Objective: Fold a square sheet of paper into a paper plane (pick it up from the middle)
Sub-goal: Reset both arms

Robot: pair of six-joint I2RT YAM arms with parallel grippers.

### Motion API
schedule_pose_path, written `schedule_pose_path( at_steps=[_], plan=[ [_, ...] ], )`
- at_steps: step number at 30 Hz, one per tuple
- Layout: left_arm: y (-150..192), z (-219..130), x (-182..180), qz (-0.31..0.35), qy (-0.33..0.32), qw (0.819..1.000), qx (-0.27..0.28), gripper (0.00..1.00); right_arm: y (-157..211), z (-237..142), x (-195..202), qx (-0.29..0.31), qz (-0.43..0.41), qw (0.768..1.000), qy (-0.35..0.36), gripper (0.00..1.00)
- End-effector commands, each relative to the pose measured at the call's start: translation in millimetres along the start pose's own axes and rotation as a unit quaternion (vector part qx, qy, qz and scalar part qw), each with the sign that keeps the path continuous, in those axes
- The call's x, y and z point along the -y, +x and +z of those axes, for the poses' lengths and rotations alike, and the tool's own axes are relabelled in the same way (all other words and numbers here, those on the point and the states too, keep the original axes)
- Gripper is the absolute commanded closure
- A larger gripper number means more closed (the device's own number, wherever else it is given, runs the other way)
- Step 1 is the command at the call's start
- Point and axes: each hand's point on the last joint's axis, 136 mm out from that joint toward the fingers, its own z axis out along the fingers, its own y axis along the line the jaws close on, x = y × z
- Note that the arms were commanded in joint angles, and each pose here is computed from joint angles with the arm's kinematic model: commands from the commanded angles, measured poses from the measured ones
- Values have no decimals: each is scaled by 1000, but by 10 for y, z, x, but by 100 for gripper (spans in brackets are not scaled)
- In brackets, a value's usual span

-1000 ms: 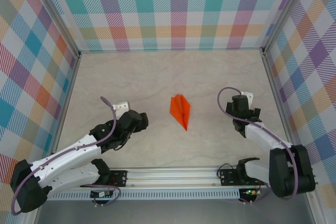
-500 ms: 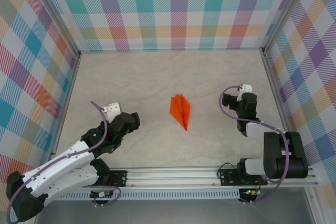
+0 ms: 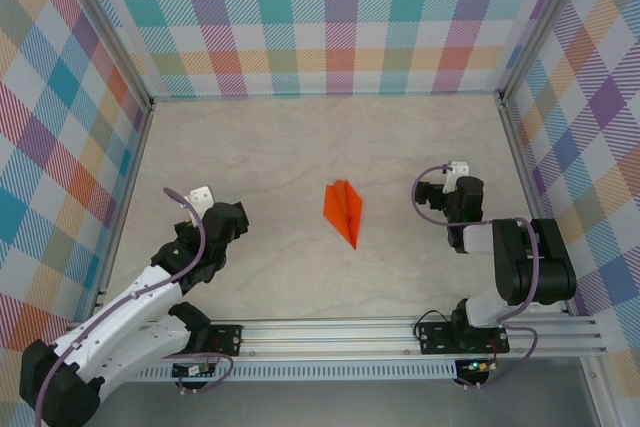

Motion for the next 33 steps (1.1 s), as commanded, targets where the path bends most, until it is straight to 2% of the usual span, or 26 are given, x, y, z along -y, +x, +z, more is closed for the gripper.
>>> schedule_pose_path(
  at_steps=[1,5,9,13,14,17,20,23,25,27,33],
  plan=[
    [-305,206,-114,10,-42,998,51,0,-216,-1,-31,34,-3,999,-8,0],
    [-389,557,-236,11,-66,995,76,0,-208,0,-31,33,-3,999,-9,0],
    [-323,954,-98,57,-42,995,75,0,-213,1,-34,33,-3,999,-9,0],
    [-233,1220,58,86,-11,992,95,0,-210,2,-34,32,-3,999,-10,0],
    [-242,1240,78,90,-8,992,91,0,-215,-1,-38,33,-4,999,-10,0],
    [-323,1270,103,83,17,988,127,0,-216,1,-40,33,-4,999,-11,0],
    [-220,1425,8,52,36,992,112,0,-215,2,-41,32,-4,999,-11,0],
    [-91,1498,187,73,95,986,115,0,-214,1,-43,32,-4,999,-12,0],
    [-42,1525,242,82,116,986,87,0,-212,1,-42,32,-4,999,-12,0],
    [-60,1605,158,65,96,991,70,0,-218,2,-39,32,-4,999,-12,0],
    [-79,1597,159,66,94,990,78,0,-215,3,-44,32,-4,999,-12,0]
  ],
)
